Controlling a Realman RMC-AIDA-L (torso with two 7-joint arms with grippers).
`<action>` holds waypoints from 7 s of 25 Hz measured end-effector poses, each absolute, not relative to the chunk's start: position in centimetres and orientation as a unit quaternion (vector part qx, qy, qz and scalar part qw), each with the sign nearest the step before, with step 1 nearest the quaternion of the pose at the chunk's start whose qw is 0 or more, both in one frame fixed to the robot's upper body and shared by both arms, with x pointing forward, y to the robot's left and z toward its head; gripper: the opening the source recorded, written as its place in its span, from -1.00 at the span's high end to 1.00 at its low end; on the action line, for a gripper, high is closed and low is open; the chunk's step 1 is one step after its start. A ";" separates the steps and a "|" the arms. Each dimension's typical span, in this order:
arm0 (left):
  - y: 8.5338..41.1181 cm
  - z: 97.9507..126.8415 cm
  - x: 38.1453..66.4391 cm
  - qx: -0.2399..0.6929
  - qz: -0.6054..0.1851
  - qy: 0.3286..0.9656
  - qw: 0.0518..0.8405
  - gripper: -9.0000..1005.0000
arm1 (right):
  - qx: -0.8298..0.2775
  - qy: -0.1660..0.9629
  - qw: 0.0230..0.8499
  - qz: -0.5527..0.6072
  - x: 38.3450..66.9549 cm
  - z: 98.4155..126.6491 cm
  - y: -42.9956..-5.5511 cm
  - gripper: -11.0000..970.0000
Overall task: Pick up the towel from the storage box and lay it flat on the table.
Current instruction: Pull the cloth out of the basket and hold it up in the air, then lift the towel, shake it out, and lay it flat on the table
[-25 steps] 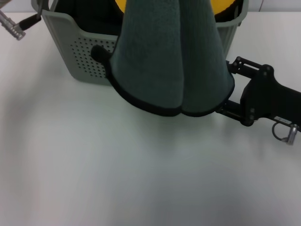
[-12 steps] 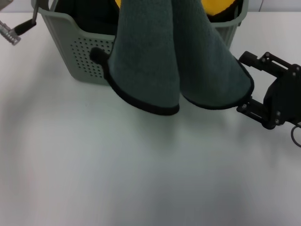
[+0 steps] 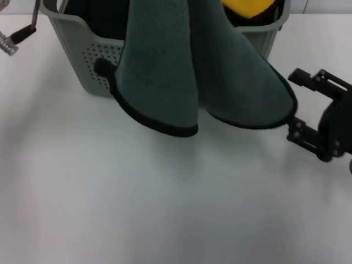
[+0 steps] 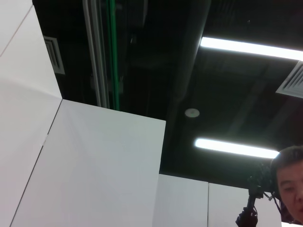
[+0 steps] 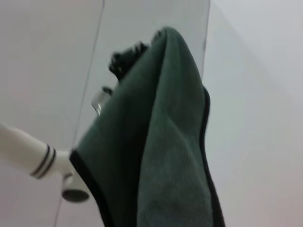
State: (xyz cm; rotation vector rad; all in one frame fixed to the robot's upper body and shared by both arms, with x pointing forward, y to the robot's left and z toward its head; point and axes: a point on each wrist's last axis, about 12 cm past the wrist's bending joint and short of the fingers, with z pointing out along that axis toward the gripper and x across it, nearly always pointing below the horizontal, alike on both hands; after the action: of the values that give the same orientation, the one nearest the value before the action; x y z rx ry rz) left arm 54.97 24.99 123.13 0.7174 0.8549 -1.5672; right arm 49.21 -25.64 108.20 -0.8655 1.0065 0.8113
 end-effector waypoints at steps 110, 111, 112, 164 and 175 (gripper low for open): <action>23.9 124.1 58.0 0.356 -0.566 0.387 0.635 0.84 | -0.425 0.480 0.608 0.469 49.5 108.5 -24.2 0.37; 23.9 124.1 58.0 0.356 -0.566 0.387 0.635 0.84 | -0.425 0.480 0.608 0.469 49.5 108.5 -24.2 0.43; 23.9 124.1 58.0 0.356 -0.566 0.387 0.635 0.84 | -0.425 0.481 0.608 0.468 49.5 108.5 -24.2 0.48; 28.3 105.2 45.8 0.136 -0.556 0.637 0.516 0.44 | -0.722 0.368 0.503 0.300 59.6 141.9 -21.8 0.95; 27.5 110.3 47.2 0.222 -0.592 0.486 0.604 -0.12 | -0.802 0.348 0.403 0.269 57.6 143.3 -21.2 0.94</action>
State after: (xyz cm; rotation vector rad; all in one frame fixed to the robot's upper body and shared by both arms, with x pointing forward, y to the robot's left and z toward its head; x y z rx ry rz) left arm 47.20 27.45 110.31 0.5136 1.1245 -1.3703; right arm 57.62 -21.18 143.30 -2.0262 0.8794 0.6805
